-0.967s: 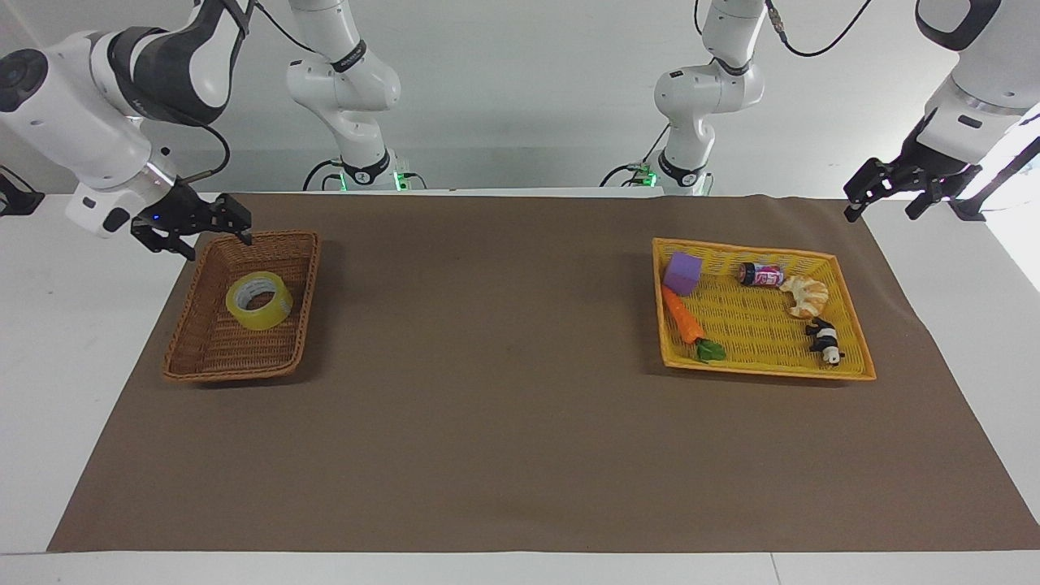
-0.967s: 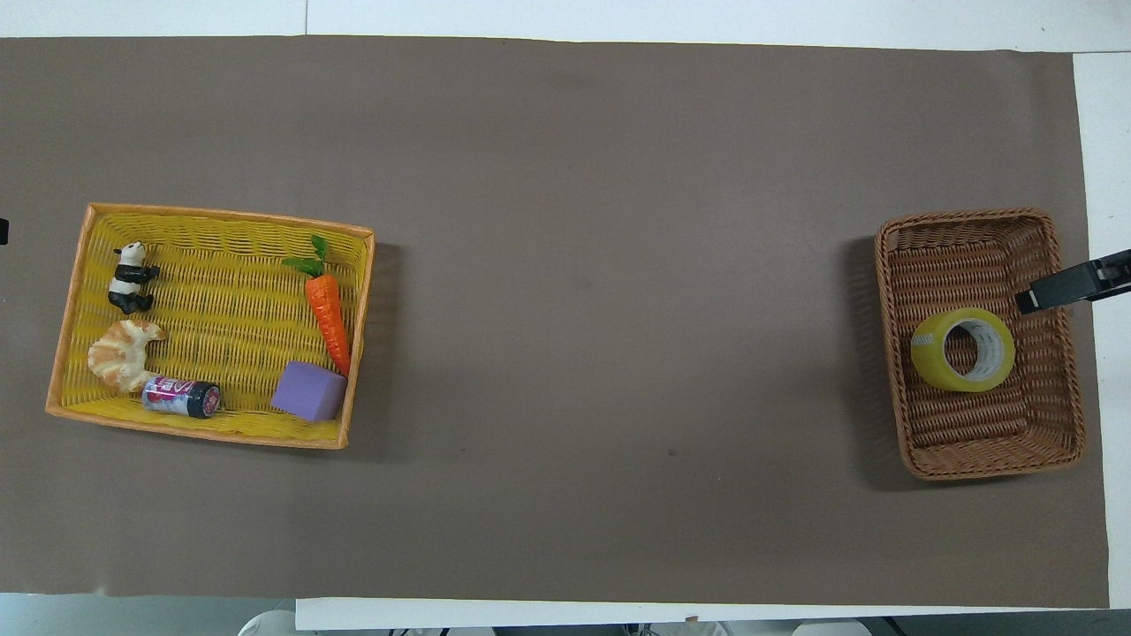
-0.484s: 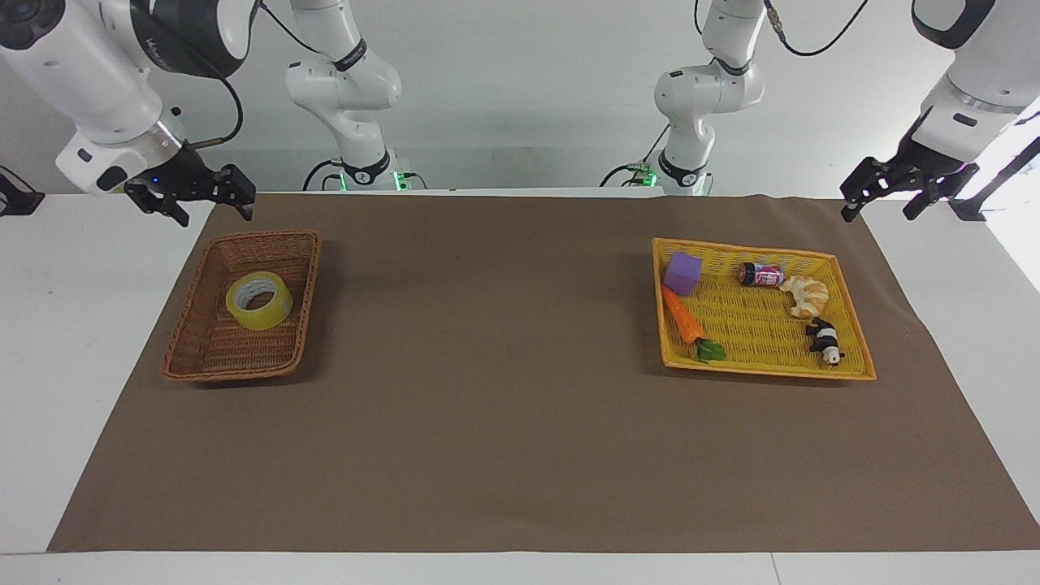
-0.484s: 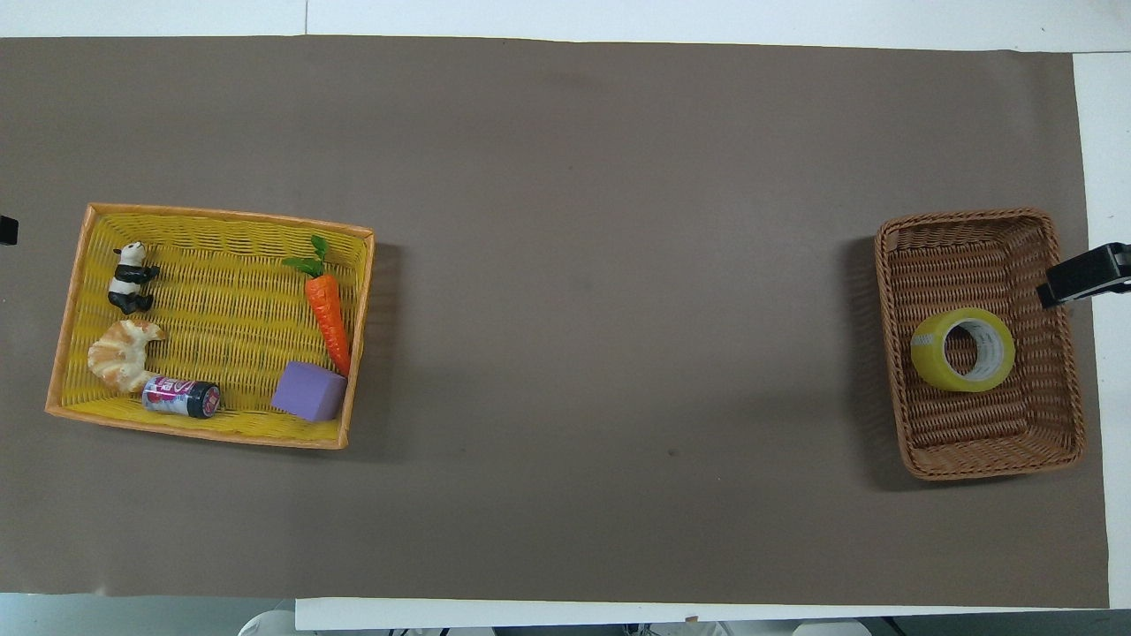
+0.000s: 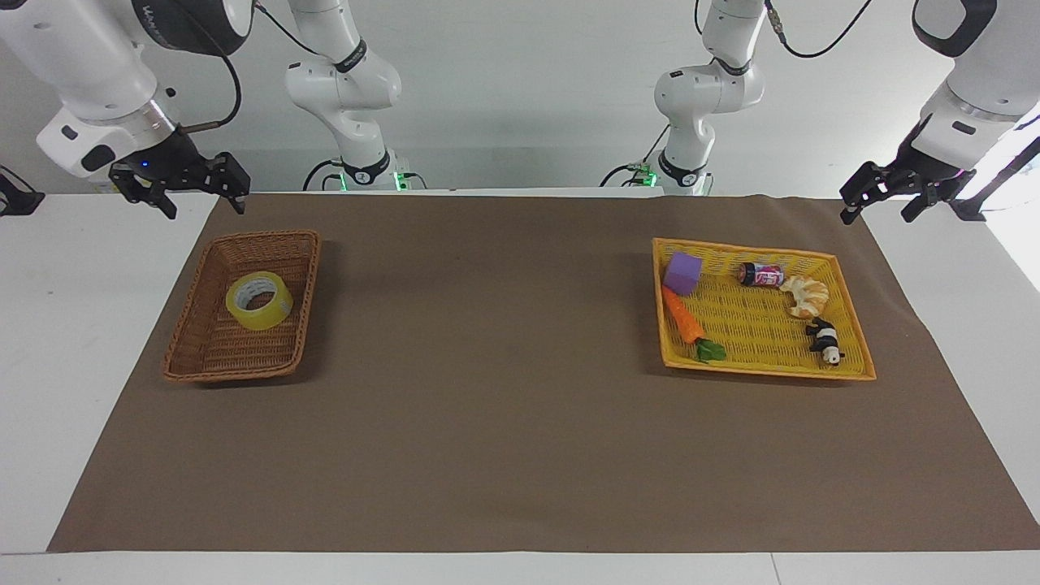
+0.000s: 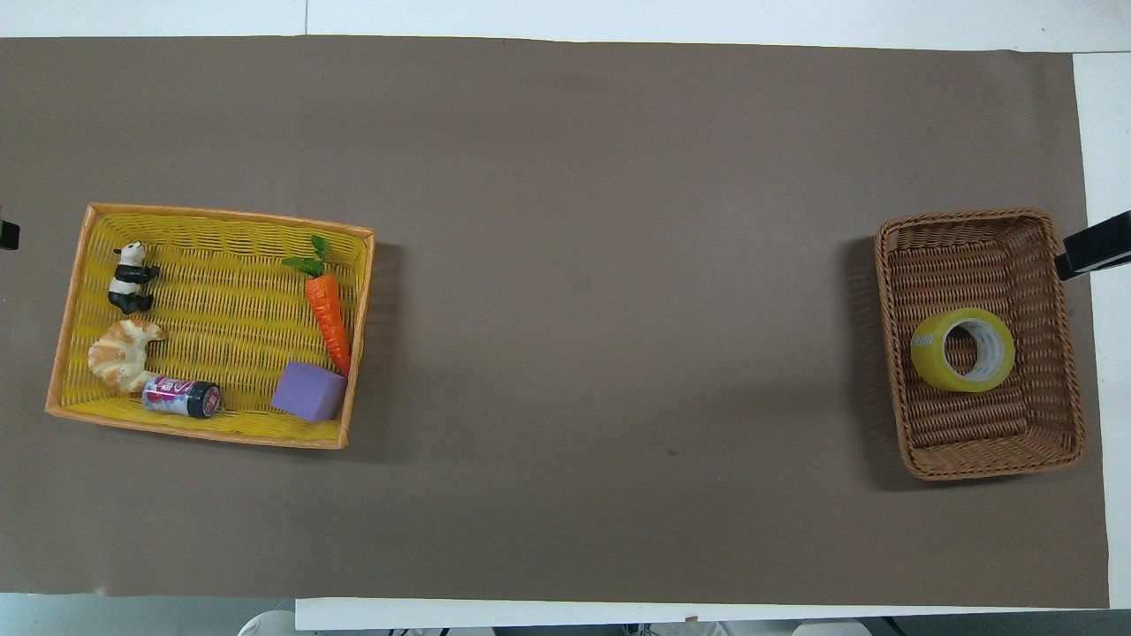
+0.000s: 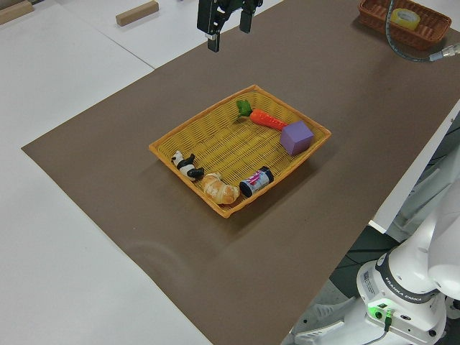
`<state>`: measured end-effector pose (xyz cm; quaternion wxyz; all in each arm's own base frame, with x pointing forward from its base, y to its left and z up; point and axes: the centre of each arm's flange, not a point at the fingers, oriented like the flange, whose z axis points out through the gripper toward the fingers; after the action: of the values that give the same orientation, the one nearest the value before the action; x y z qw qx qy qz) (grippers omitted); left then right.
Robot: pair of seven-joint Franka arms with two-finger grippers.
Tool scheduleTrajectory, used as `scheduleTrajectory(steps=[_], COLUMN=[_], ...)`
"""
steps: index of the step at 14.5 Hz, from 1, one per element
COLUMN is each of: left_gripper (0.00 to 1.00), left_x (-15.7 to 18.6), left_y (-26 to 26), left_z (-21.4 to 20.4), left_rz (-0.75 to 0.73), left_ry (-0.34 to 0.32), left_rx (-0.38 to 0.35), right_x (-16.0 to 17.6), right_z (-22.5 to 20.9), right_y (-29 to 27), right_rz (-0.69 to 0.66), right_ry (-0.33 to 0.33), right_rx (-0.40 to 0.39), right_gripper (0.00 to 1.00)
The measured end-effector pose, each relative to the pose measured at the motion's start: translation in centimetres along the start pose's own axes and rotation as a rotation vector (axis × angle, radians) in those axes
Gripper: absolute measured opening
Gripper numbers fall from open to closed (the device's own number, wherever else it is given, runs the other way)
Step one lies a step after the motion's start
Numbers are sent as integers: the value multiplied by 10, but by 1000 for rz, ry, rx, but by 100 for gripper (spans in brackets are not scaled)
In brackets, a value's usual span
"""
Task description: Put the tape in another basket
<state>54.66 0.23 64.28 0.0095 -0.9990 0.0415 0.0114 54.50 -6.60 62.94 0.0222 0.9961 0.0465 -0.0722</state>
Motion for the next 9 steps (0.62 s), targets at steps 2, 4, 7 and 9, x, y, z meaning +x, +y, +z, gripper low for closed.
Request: scheduleTrajectory(steps=[2, 4, 7, 9], left_gripper=[100, 100, 100, 100], left_x=[0, 0, 0, 0], left_y=[0, 0, 0, 0], left_z=[0, 0, 0, 0], left_rz=[0, 0, 0, 0], left_ry=[0, 0, 0, 0], left_rx=[0, 0, 0, 0], right_x=[1, 0, -1, -4], right_z=[-2, -4, -4, -5], right_y=[0, 1, 3, 3], right_rz=[6, 9, 15, 18], right_ry=[0, 4, 1, -8], right_rx=[-1, -1, 0, 2], right_gripper=[100, 100, 100, 100])
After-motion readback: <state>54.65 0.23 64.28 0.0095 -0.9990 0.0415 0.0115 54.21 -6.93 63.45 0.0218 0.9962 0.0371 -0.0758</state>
